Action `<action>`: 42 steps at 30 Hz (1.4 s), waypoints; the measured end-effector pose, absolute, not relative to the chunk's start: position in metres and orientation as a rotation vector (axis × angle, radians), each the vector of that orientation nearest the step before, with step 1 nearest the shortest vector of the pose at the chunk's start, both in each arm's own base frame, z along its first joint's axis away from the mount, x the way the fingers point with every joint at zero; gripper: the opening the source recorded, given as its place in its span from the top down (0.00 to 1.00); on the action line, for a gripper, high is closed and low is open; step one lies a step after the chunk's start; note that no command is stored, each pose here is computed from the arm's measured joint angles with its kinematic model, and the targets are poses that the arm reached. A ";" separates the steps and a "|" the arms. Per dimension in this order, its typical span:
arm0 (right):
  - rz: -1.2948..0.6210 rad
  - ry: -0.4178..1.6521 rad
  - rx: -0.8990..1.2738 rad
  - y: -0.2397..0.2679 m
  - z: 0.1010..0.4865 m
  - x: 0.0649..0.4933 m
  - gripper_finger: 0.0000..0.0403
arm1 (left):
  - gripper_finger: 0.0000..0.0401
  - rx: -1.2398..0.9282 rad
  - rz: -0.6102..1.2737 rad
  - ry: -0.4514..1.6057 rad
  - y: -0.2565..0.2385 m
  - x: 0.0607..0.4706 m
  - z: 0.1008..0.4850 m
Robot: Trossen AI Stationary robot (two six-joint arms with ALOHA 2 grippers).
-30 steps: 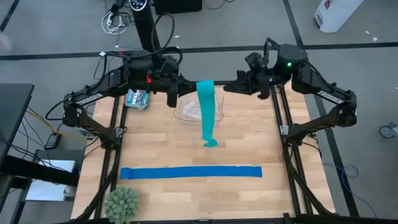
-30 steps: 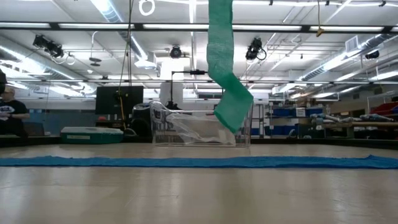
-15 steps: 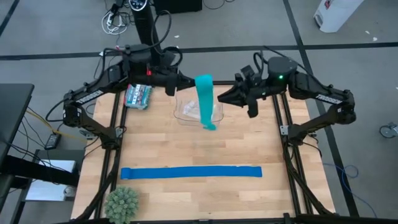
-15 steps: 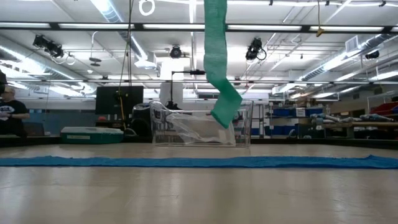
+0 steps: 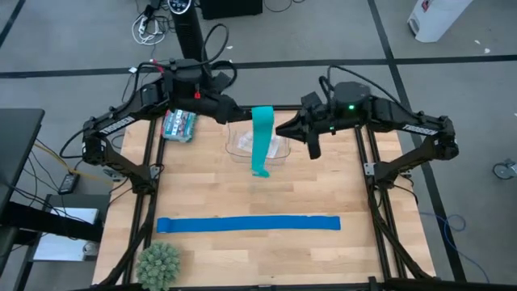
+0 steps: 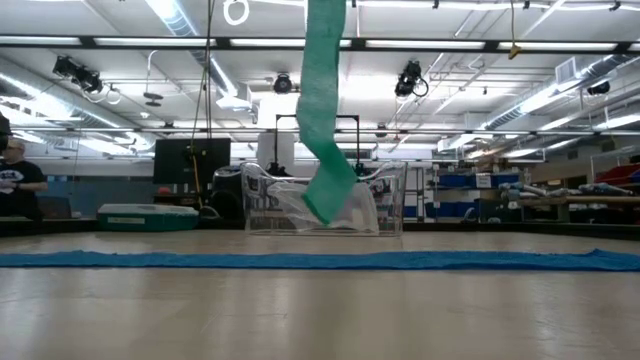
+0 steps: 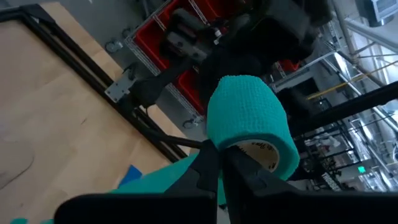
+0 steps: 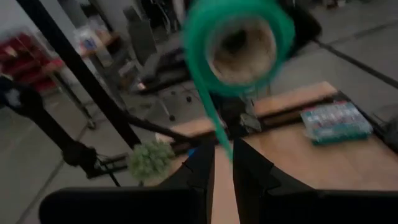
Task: Roll bandage
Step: Roll the green bandage
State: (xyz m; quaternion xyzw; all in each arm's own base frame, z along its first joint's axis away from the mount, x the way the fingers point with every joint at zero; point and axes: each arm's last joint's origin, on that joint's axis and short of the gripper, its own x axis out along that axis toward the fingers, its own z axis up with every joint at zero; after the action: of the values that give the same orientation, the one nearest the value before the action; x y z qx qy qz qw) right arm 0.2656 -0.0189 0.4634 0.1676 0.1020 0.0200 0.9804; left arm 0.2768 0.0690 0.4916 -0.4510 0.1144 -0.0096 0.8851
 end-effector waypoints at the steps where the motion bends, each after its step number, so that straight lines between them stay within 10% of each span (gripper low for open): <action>1: 0.036 0.226 0.336 -0.019 0.460 0.269 0.88 | 0.96 -0.946 -0.020 0.238 0.069 0.277 0.492; 22: 0.065 0.457 0.256 -0.002 0.418 0.306 0.99 | 0.96 -1.113 -0.136 0.335 0.064 0.276 0.490; 31: 0.378 0.482 0.283 0.023 0.422 0.299 1.00 | 0.96 -1.093 -0.110 0.303 0.072 0.274 0.491; 42: 0.049 0.436 0.219 0.007 0.420 0.307 1.00 | 0.96 -1.077 -0.113 0.272 0.074 0.275 0.494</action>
State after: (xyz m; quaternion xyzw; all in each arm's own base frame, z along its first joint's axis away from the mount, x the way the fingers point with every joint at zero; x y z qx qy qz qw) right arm 0.3068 0.0067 0.4196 0.1086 0.2159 0.0243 0.9700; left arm 0.2746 0.0738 0.4937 -0.5109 0.1289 -0.0535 0.8483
